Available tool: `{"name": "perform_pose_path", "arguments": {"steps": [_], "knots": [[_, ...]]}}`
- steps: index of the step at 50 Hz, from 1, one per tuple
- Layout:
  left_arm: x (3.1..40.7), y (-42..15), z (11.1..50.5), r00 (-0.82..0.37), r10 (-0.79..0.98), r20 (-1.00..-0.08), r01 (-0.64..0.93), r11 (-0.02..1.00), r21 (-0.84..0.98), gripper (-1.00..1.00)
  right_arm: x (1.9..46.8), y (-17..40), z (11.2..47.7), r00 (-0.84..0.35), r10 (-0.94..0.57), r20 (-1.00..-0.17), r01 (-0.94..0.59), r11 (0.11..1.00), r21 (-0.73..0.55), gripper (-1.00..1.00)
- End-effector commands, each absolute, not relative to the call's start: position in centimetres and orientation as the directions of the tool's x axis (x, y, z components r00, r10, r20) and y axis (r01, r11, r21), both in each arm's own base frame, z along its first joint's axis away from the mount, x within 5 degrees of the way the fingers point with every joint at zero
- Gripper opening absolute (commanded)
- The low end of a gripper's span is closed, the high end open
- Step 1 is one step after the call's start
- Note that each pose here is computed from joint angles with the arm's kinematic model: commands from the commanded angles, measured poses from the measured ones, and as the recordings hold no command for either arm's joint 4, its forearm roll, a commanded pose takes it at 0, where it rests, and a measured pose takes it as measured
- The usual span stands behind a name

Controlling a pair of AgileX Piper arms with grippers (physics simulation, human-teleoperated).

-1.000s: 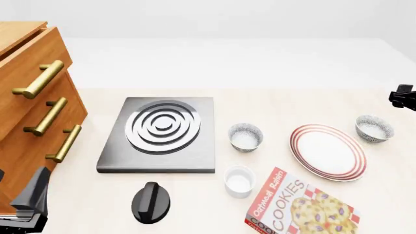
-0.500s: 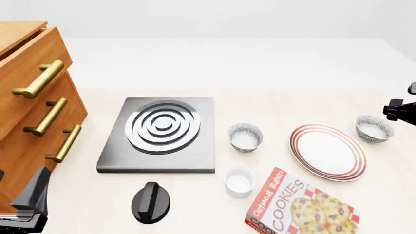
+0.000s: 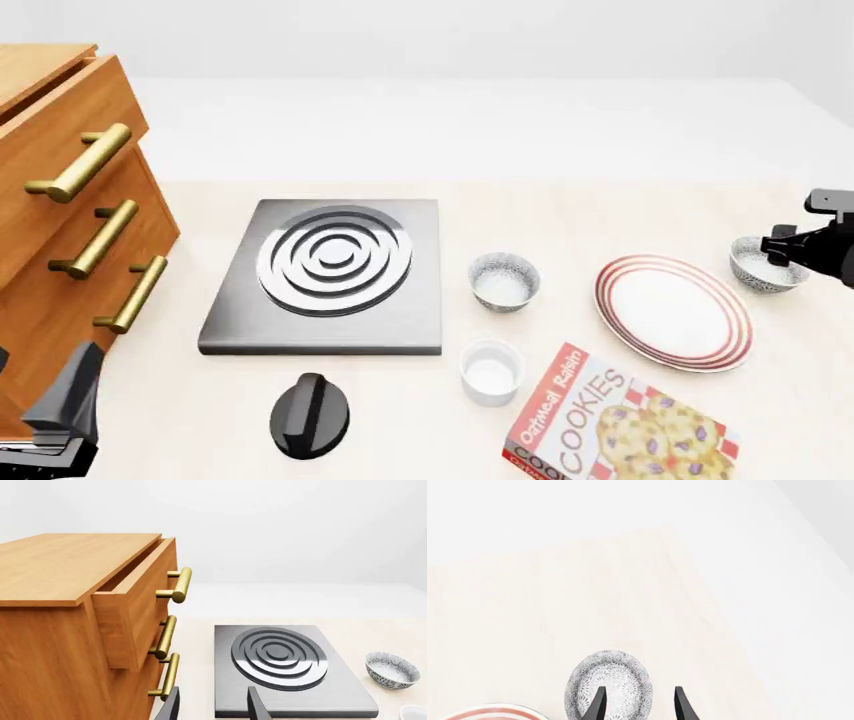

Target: Pick the akita bowl next to the plate and place it on the plate.

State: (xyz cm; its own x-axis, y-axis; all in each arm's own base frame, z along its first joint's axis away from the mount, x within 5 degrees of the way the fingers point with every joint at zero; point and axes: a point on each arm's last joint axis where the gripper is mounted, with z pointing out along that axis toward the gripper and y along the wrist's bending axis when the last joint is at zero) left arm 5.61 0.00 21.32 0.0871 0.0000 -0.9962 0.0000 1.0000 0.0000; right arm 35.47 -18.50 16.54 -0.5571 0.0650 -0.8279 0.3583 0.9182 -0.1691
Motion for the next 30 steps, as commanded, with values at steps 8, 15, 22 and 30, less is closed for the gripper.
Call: {"name": "perform_pose_path", "arguments": {"steps": [8, 15, 22, 30], "knots": [[5.6, 0.0, 21.3, 0.087, 0.0, -0.996, 0.0, 1.0, 0.0, 1.0, 36.9, -19.1, 14.6, -0.596, 0.105, -0.796, 0.358, 0.922, -0.146, 1.0], [5.6, 0.0, 21.3, 0.087, 0.0, -0.996, 0.0, 1.0, 0.0, 1.0, 37.0, -19.7, 13.6, -0.605, 0.122, -0.787, 0.369, 0.918, -0.141, 1.0], [5.6, 0.0, 21.3, 0.087, 0.0, -0.996, 0.0, 1.0, 0.0, 1.0, 36.6, -20.4, 12.3, -0.614, 0.144, -0.776, 0.386, 0.912, -0.136, 1.0], [5.6, 0.0, 21.3, 0.087, 0.0, -0.996, 0.0, 1.0, 0.0, 1.0, 36.6, -20.7, 11.5, -0.622, 0.155, -0.767, 0.391, 0.911, -0.133, 1.0]]}}
